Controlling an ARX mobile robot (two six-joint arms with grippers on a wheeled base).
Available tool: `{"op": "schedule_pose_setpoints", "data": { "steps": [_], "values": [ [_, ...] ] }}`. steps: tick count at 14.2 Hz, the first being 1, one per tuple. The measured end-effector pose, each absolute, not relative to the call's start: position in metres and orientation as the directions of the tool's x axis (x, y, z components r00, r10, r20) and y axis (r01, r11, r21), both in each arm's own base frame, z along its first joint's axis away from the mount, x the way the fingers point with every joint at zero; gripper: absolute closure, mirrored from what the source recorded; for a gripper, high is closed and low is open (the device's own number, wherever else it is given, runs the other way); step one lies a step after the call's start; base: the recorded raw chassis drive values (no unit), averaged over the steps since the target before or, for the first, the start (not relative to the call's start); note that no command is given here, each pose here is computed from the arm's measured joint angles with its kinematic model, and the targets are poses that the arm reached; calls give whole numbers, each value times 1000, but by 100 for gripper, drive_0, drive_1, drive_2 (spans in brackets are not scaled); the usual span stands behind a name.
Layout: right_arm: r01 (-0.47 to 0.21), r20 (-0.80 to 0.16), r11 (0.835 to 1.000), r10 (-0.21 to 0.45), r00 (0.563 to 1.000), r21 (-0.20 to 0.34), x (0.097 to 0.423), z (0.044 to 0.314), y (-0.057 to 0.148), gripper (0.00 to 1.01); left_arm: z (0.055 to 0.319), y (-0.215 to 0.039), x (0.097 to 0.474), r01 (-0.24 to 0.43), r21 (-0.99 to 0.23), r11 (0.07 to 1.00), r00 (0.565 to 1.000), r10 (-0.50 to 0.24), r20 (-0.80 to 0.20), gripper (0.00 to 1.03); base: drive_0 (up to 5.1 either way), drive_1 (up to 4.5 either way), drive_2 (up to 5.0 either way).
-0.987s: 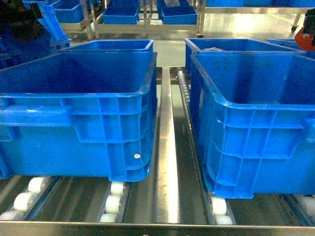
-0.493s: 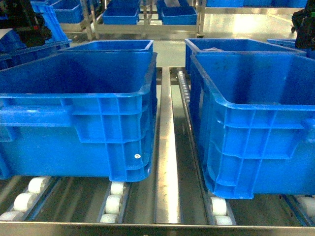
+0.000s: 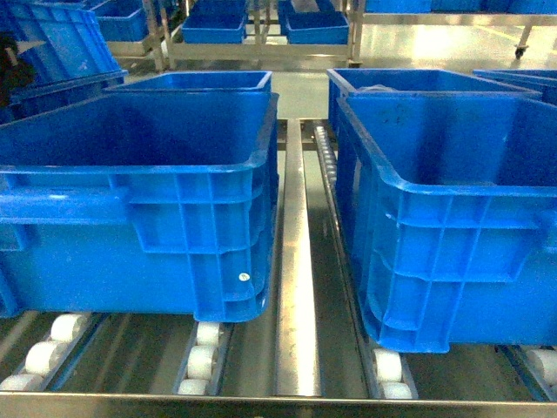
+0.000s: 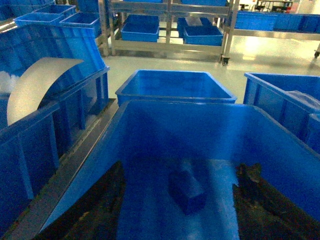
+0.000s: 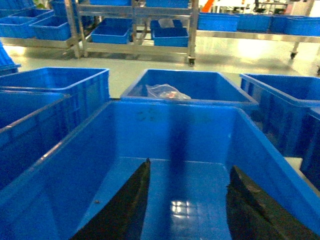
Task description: Sort blue parts and orange caps into right shelf containers
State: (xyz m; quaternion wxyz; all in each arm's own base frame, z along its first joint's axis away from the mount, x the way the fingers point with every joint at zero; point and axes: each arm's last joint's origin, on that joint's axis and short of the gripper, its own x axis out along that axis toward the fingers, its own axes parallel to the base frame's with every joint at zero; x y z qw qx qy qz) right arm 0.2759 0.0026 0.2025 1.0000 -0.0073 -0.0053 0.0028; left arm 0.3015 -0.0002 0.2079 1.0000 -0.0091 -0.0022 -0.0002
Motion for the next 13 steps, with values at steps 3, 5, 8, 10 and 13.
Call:
{"op": "schedule_pose_setpoints", "data": {
  "steps": [3, 5, 8, 10, 13],
  "values": [
    [6, -11, 1000, -6, 1000, -11, 235, 187, -1, 95, 192, 0, 255, 1, -18, 1000, 1000, -1, -8, 80, 0, 0, 0],
    [2, -6, 1000, -2, 1000, -8, 215, 183, 0, 100, 185, 0, 233, -1, -19, 1000, 1000, 1, -14, 102, 0, 0, 0],
    [2, -15, 1000, -2, 1000, -8, 193, 176, 0, 100, 179, 0, 207, 0, -17, 1000, 1000, 0, -11, 101, 0, 0, 0],
    [2, -12, 1000, -2, 1000, -8, 182, 174, 0, 100, 176, 0, 195, 0, -17, 1000, 1000, 0, -16, 101, 0, 0, 0],
    [2, -42, 1000, -2, 999, -8, 159, 158, 0, 100, 164, 0, 170, 0, -17, 1000, 1000, 0, -10, 101, 0, 0, 0]
  ]
}}
